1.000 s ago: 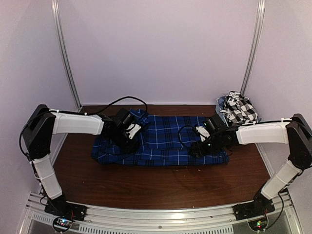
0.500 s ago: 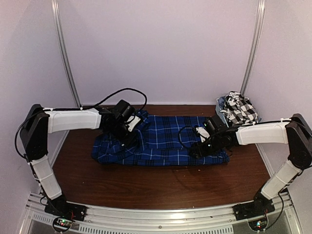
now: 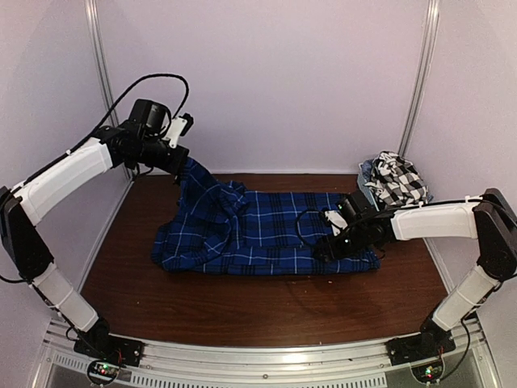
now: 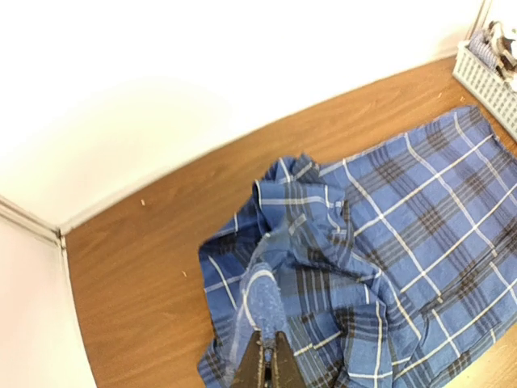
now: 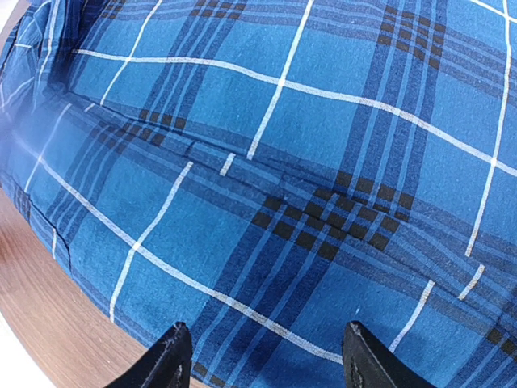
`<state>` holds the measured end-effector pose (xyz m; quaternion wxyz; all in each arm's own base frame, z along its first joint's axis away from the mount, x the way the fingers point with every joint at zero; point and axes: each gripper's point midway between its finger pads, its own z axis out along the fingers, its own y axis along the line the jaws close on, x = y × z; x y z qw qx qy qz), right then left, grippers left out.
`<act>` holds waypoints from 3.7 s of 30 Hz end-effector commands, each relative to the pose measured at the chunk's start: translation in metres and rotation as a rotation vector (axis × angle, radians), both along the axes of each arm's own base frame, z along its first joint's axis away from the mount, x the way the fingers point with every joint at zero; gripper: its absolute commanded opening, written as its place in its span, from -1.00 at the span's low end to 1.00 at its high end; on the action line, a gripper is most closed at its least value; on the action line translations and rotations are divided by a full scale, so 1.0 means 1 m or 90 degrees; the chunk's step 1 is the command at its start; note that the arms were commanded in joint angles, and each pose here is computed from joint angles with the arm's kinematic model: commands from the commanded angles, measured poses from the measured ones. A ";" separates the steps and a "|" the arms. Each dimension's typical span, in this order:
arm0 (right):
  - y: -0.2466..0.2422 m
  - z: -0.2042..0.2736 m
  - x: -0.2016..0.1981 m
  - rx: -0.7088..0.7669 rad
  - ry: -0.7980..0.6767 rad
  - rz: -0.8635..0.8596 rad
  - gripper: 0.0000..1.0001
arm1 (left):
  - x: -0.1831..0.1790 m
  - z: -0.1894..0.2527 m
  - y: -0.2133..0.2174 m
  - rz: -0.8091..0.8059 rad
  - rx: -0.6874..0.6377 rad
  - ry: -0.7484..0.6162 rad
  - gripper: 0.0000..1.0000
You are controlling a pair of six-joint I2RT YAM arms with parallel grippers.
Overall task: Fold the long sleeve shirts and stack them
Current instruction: Pick up the sleeve from the 1/3-folded shirt, then place the sleeve of the 1/3-folded shirt, then smooth out the 1/3-folded shirt at the center of the board.
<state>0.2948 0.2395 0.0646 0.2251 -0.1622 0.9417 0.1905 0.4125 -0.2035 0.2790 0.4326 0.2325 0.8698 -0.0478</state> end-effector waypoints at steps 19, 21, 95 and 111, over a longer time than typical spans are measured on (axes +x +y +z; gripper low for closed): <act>-0.001 -0.004 0.003 -0.015 -0.005 -0.006 0.30 | 0.023 0.132 -0.052 -0.220 -0.172 -0.074 -1.00; -0.003 -0.005 0.002 -0.019 -0.005 -0.006 0.30 | 0.023 0.131 -0.055 -0.235 -0.171 -0.064 -1.00; 0.020 0.008 -0.006 0.118 -0.008 -0.006 0.34 | -0.094 -0.221 -0.063 -0.020 0.054 0.247 0.40; 0.003 -0.033 -0.024 0.077 0.045 -0.032 0.34 | -0.083 -0.221 -0.027 0.086 0.136 0.206 0.24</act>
